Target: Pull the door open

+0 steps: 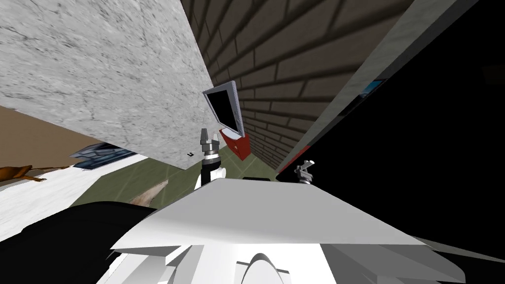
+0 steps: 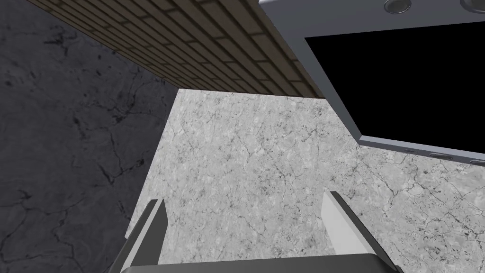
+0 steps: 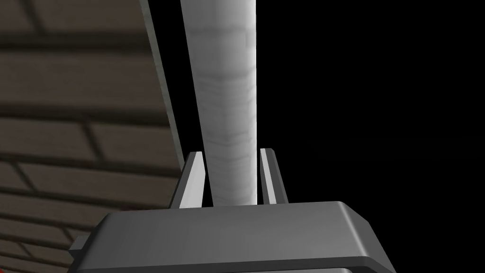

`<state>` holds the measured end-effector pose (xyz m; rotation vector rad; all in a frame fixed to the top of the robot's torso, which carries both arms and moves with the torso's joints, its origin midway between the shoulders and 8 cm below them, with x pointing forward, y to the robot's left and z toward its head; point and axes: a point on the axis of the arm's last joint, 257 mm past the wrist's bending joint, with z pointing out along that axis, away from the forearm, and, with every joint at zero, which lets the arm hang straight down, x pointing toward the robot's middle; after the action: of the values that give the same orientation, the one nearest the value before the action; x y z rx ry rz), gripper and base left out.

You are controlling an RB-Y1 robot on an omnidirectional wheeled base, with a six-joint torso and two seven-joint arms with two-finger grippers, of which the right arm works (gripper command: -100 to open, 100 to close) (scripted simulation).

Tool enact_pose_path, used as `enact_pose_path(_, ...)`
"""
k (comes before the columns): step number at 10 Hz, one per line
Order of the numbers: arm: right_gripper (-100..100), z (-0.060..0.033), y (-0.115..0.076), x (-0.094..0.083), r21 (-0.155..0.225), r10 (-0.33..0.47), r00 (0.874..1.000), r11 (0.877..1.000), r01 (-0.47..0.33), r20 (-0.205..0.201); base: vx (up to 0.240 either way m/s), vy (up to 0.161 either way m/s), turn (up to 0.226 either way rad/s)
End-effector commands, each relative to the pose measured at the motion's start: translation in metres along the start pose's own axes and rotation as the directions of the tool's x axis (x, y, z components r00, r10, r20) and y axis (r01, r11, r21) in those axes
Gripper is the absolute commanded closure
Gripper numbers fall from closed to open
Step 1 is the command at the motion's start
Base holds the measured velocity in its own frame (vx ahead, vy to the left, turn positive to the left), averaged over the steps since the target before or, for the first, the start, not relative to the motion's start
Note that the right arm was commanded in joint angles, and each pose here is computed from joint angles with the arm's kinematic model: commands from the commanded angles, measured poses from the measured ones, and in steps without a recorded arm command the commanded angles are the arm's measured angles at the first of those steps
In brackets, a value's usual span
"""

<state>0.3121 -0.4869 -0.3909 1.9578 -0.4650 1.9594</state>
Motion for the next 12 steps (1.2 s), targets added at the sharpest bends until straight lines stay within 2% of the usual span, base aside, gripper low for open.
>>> enact_pose_path(1,100,-0.0012,-0.007,-0.001,0.022,0.003,1.0,1.0,-0.003,0.002,-0.214,-0.003,0.048)
enact_pose_path(2,100,-0.0008,-0.005,0.0,0.015,0.002,1.0,1.0,-0.002,0.002,-0.096,0.007,0.023)
enact_pose_path(3,100,-0.0051,-0.014,-0.001,0.047,0.002,1.0,0.999,-0.002,0.005,-0.16,-0.003,0.062)
enact_pose_path(8,100,-0.0187,-0.04,0.0,0.146,0.002,1.0,0.989,-0.002,0.001,-0.243,-0.009,0.066)
enact_pose_path(9,100,-0.0214,-0.044,0.0,0.162,0.003,1.0,0.987,-0.003,0.001,-0.253,-0.002,0.047)
enact_pose_path(10,100,-0.0195,-0.042,0.001,0.152,0.002,1.0,0.988,-0.002,-0.001,-0.112,0.001,0.02)
enact_pose_path(11,100,-0.027,-0.048,-0.001,0.183,0.002,1.0,0.983,-0.002,0.004,-0.148,-0.029,0.091)
enact_pose_path(12,100,-0.0299,-0.049,-0.001,0.197,0.001,1.0,0.98,-0.002,0.003,-0.242,-0.045,0.118)
